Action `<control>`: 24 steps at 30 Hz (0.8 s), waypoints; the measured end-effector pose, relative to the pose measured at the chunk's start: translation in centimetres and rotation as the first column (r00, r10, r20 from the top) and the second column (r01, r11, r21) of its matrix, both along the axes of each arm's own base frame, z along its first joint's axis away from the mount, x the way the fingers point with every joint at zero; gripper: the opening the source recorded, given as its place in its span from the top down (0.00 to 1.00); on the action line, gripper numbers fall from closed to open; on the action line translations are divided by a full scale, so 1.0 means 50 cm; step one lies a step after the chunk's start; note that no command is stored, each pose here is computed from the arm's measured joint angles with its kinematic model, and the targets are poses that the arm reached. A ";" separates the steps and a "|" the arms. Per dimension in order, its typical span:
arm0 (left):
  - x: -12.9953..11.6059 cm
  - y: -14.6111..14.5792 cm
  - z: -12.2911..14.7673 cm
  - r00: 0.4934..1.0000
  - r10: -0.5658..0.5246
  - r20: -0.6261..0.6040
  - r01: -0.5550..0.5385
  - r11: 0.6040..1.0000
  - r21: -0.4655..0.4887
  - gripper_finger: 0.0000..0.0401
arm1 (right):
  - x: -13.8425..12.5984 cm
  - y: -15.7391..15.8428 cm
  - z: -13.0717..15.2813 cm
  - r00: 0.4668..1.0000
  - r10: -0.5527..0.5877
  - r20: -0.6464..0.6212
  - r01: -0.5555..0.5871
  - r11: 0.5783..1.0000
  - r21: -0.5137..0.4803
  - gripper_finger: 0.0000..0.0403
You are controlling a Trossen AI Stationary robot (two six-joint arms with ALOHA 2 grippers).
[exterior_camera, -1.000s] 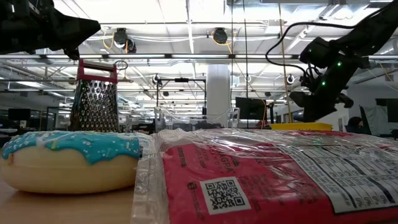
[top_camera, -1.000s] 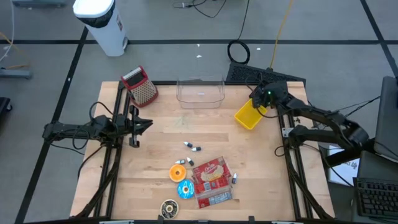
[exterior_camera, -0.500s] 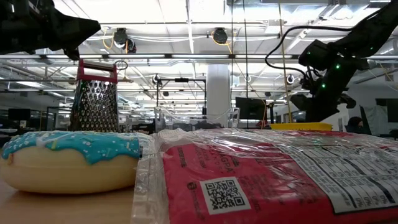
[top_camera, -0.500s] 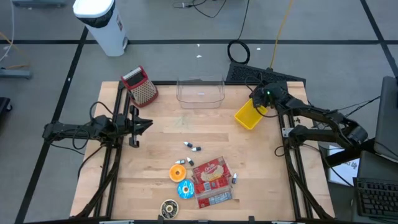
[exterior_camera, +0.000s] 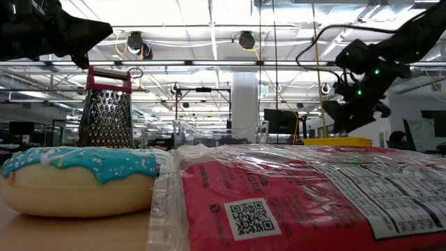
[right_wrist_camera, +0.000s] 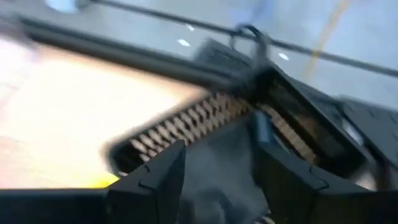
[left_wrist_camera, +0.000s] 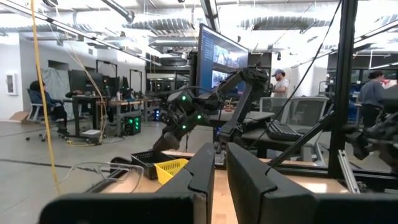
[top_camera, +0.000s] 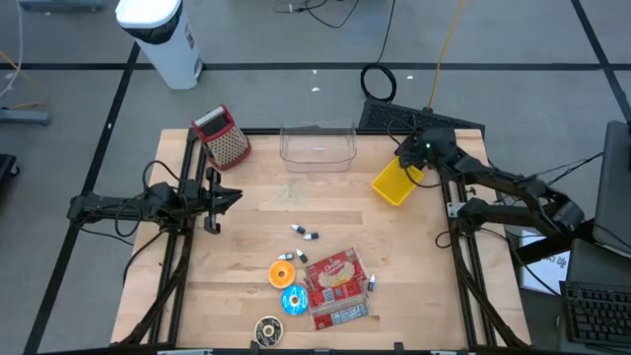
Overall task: Pick & Place Food Item
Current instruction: Put the violet food coloring bottle into the black bin
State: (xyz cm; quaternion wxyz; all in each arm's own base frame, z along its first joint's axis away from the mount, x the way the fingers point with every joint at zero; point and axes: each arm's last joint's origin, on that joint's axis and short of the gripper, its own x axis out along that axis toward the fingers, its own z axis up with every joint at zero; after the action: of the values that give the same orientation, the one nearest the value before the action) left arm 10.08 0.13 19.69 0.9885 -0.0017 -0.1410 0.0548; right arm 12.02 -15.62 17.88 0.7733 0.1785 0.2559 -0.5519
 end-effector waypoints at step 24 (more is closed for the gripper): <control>0.000 0.000 0.000 1.000 0.000 0.000 0.000 1.000 0.002 0.90 | 0.149 0.393 0.098 0.055 0.991 0.126 -0.922 0.099 -0.374 0.52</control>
State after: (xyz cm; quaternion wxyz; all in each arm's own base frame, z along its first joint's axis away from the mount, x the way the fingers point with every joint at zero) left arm 10.08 0.13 19.69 0.9885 -0.0007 -0.1410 0.0548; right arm 19.45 4.01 22.76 0.9858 -0.0189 0.1128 0.1233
